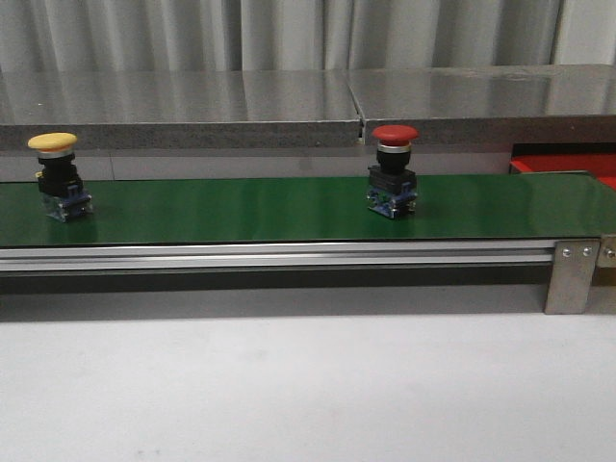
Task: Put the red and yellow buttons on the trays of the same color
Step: 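Lower the right gripper toward the red button at the belt's end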
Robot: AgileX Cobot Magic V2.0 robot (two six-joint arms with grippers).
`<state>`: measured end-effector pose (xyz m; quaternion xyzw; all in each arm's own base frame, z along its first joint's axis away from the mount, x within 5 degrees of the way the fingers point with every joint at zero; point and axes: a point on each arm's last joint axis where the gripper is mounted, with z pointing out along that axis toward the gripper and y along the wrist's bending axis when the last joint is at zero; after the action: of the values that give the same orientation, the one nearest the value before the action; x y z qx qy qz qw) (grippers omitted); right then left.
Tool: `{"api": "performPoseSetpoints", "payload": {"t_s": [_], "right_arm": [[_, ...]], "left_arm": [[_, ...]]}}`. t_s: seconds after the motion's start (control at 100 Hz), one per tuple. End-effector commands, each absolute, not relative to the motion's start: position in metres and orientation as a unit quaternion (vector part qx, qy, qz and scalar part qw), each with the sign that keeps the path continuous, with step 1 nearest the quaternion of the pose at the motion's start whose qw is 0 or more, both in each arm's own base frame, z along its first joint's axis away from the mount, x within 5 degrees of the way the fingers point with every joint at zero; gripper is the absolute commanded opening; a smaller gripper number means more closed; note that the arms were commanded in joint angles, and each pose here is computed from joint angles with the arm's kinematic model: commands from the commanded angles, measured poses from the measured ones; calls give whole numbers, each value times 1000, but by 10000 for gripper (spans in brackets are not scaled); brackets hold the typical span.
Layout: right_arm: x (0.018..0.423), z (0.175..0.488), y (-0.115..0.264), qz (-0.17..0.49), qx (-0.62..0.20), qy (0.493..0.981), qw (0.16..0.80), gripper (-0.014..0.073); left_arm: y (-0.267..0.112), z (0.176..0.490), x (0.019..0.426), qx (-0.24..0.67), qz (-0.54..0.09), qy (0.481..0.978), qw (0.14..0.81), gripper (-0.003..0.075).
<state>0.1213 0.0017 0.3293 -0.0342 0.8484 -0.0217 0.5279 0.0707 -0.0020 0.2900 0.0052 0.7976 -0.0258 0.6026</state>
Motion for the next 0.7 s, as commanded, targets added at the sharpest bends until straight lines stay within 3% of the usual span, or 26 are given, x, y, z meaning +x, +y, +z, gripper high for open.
{"api": "performPoseSetpoints", "payload": {"t_s": [0.0, 0.27, 0.36, 0.48, 0.6, 0.69], "right_arm": [[150, 353, 3, -28, -40, 849, 527, -60], [212, 357, 5, -28, -43, 871, 488, -54], [223, 351, 6, -27, -44, 877, 478, -1], [229, 343, 6, -27, -45, 887, 458, 200], [228, 341, 6, -28, -45, 892, 449, 530], [227, 340, 6, -26, -43, 895, 443, 666]], "left_arm": [[-4, 304, 72, 6, -39, 770, 636, -19], [-4, 304, 72, 6, -39, 770, 636, -19], [-4, 304, 72, 6, -39, 770, 636, -19], [-4, 304, 72, 6, -39, 770, 636, -19], [-4, 304, 72, 6, -39, 770, 636, -19], [-4, 304, 72, 6, -39, 770, 636, -19]]}}
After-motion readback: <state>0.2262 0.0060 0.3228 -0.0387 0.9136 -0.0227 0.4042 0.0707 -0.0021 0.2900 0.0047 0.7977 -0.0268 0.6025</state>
